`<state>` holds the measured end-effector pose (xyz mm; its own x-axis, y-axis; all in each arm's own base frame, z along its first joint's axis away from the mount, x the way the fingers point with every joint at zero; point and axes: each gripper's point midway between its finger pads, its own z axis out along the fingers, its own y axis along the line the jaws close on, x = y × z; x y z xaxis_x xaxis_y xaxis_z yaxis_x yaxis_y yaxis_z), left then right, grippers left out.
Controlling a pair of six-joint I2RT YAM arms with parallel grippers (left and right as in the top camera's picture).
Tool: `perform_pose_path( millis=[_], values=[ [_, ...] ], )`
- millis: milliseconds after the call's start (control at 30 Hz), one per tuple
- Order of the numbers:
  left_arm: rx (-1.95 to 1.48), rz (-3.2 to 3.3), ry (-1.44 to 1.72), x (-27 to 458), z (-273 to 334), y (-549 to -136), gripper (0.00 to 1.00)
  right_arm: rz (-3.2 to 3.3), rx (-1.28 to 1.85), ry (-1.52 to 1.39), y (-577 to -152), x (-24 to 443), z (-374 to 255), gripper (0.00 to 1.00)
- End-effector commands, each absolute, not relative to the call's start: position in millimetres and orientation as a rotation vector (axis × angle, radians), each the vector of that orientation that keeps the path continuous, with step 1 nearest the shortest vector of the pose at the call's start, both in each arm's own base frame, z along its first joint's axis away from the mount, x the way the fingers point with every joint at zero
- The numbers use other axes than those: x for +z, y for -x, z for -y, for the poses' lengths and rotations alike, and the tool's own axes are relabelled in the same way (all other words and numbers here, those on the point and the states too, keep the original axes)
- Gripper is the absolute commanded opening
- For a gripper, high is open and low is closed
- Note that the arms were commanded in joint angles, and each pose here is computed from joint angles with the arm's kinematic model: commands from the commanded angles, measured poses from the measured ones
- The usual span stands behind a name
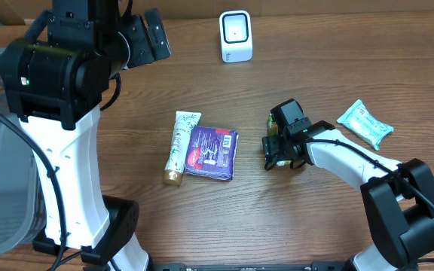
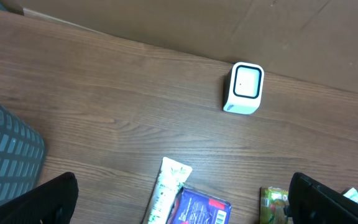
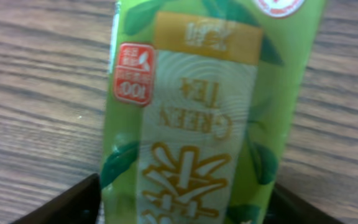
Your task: Scan the item barcode
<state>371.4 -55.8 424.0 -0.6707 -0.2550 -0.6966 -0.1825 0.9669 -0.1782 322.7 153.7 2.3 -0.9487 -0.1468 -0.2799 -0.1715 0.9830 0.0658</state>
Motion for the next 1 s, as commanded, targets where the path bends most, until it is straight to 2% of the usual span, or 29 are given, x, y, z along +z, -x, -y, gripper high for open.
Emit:
perform_pose_path(
  millis=[0, 133, 300, 400, 733, 967],
  values=[
    [-0.102, -2.324, 0.324, 422, 53, -374, 1.00, -2.887, 0.118, 0.242, -317, -9, -151, 0.63],
    [-0.102, -2.324, 0.324, 422, 53, -374, 1.00, -2.896, 0.114, 0.215, -317, -9, -147, 0.43],
    [-0.102, -2.324, 0.324, 422, 53, -374, 1.00, -2.928, 0.200, 0.124, -319, 0, -151, 0.32],
    [-0.102, -2.324, 0.324, 422, 53, -374, 0.99, -2.936, 0.338, 0.124, -322, 18, -166, 0.31],
    [-0.102, -2.324, 0.324, 422, 53, -374, 1.00, -2.691, 1.160, 0.400, -323, 154, -232, 0.31],
    [-0.102, -2.324, 0.324, 422, 53, -374, 1.00, -2.351, 1.683, 0.432, -326, 228, -226, 0.31]
  ],
)
